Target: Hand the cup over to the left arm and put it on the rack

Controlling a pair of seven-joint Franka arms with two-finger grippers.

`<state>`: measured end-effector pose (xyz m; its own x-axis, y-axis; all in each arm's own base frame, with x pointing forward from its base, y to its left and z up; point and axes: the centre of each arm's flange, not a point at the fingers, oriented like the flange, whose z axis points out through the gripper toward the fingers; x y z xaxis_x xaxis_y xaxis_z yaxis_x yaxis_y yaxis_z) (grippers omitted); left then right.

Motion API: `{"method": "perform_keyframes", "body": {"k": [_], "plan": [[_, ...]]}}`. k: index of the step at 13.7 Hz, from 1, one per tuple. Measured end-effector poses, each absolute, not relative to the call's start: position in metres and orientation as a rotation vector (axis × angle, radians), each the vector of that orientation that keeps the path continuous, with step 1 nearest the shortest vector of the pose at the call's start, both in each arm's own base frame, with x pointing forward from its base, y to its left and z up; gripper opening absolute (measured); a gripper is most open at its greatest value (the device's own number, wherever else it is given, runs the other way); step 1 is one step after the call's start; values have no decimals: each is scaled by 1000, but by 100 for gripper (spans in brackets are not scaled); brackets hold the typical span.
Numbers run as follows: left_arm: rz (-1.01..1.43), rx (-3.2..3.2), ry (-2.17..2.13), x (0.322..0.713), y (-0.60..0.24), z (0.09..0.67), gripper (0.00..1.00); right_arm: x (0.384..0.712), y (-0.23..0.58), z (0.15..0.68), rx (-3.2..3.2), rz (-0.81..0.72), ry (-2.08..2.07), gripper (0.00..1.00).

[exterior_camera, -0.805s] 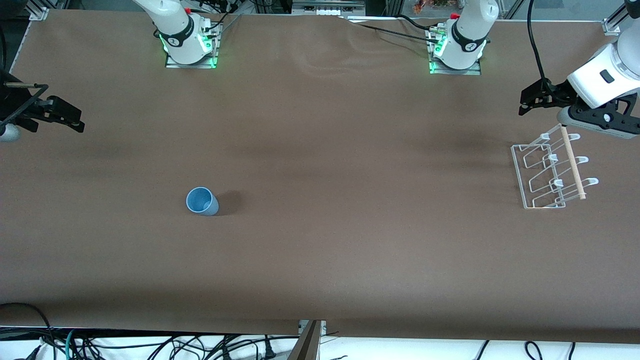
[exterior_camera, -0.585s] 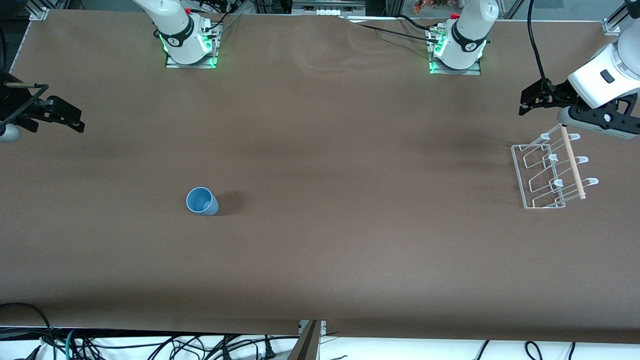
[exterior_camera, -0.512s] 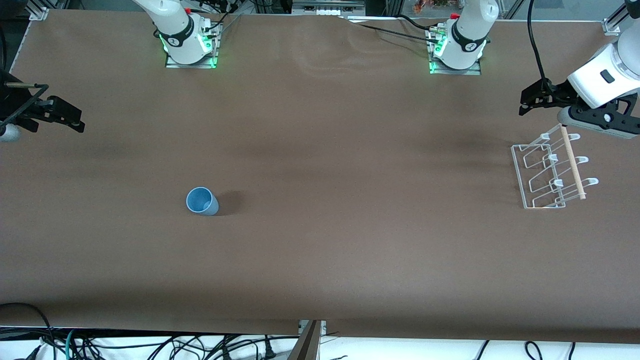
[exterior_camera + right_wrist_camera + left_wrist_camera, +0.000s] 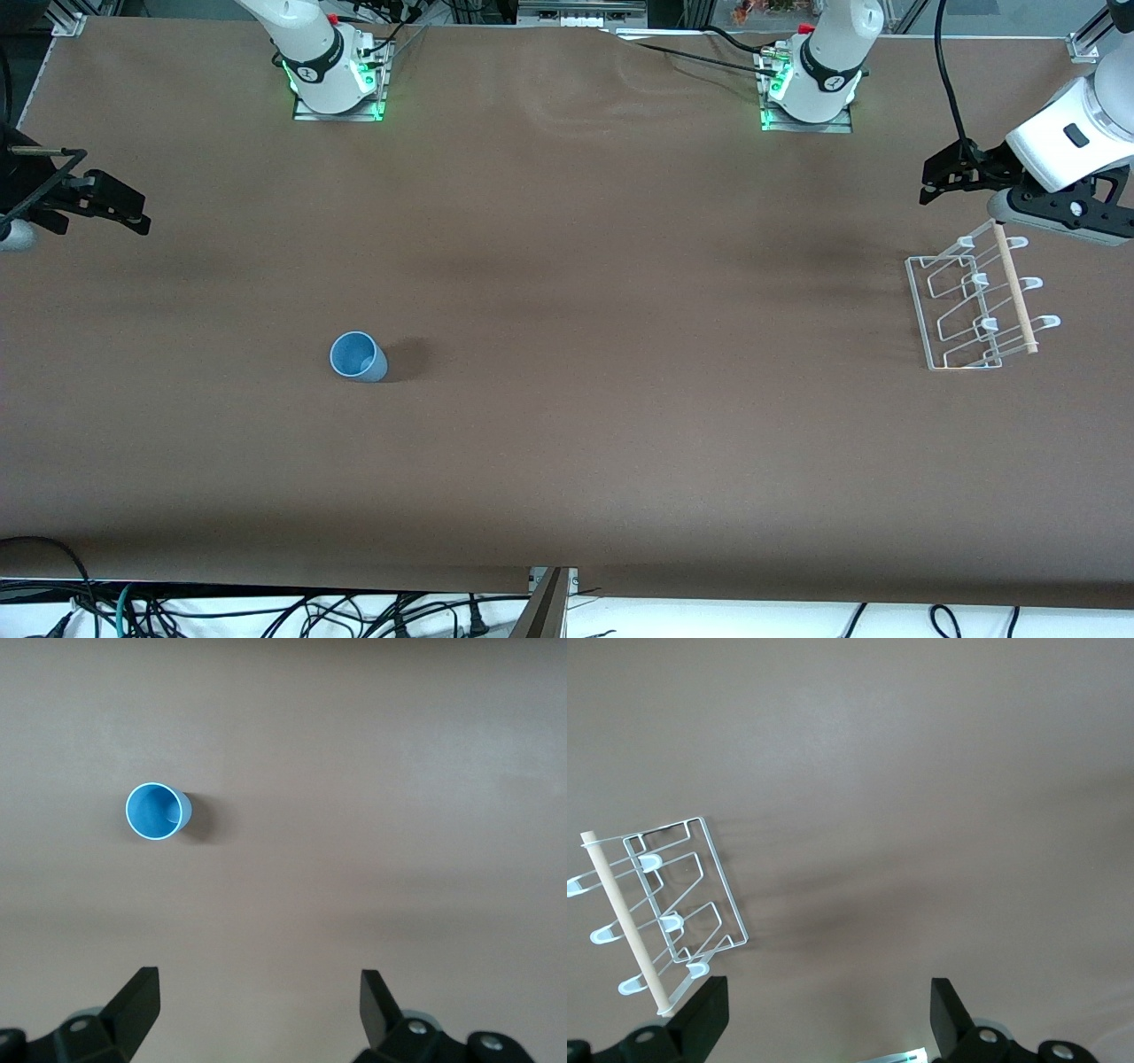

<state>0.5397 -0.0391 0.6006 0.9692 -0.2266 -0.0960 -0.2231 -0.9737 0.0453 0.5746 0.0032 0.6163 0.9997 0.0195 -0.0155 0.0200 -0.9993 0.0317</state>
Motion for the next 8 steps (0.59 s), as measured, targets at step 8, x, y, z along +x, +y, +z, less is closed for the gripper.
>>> {"method": "perform_keyframes", "body": {"k": [8], "plan": [[-157, 3083, -352, 540, -39, 601, 100, 575, 6, 616, 3110, -23, 40, 100]]}}
